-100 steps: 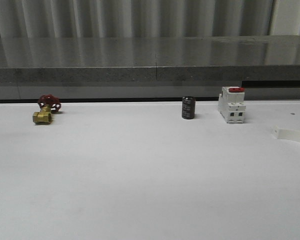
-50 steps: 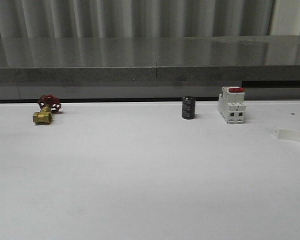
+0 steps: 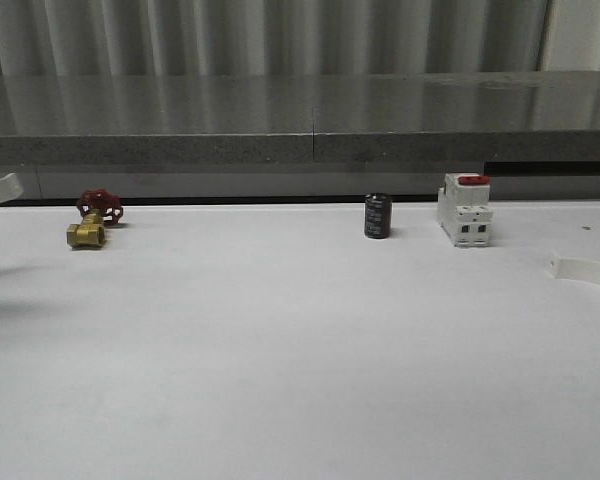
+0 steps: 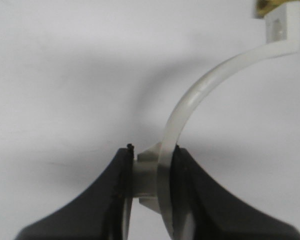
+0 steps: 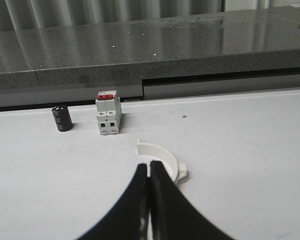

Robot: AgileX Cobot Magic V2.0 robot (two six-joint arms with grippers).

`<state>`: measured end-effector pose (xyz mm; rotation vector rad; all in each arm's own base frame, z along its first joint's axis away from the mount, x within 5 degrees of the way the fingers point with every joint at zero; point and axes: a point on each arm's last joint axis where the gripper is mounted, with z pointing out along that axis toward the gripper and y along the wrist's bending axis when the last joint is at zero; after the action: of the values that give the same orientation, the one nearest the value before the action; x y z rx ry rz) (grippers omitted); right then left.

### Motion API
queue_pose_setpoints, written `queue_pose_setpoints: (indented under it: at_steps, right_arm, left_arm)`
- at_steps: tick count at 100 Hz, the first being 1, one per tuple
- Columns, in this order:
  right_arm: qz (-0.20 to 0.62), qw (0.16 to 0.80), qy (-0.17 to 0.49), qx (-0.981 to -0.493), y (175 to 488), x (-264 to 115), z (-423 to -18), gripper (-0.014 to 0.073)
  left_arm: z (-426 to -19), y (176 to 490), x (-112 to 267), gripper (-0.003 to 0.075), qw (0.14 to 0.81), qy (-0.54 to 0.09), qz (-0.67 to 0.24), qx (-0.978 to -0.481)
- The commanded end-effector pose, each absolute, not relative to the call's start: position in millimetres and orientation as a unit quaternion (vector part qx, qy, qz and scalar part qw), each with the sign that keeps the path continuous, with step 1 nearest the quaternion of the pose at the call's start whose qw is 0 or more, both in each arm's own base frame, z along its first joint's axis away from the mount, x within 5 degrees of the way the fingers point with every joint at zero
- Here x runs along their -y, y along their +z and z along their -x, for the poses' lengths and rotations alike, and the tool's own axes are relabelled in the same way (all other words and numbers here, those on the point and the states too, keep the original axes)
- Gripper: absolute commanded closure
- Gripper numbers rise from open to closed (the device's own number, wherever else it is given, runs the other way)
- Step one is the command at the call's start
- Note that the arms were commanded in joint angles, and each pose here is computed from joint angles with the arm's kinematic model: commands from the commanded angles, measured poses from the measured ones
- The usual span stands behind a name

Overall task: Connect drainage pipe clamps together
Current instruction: 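Grasp the clamp half's tab with the left gripper and lift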

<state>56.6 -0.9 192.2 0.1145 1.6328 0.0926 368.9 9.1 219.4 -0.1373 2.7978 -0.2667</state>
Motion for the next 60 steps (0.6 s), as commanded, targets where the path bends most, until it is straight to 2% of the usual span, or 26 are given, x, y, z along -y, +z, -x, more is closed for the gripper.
queue_pose_setpoints:
  at_steps: [1,15,30,44,60]
  right_arm:
    - [-0.048,0.723,0.043,-0.688,205.6,0.7,-54.4,0.0662]
    - [-0.048,0.723,0.043,-0.688,205.6,0.7,-54.4,0.0662]
    - [-0.048,0.723,0.043,-0.688,205.6,0.7,-54.4,0.0662]
    - [-0.048,0.723,0.043,-0.688,205.6,0.7,-54.4,0.0662]
    - [-0.048,0.723,0.043,-0.688,205.6,0.7,-54.4,0.0662]
  left_arm:
    - [-363.0,256.1,29.2,0.069,0.207,-0.124,0.044,-0.969]
    - [-355.7,256.3,88.6,0.0687,0.2,-0.149,0.024,-0.968]
    - [-344.0,252.1,140.3,0.0687,0.208,-0.142,-0.002,-0.968]
    - [-333.3,250.2,169.8,0.0687,0.22,-0.125,0.0,-0.968]
    - [-328.3,236.6,191.8,0.0687,0.203,-0.131,-0.001,-0.97]
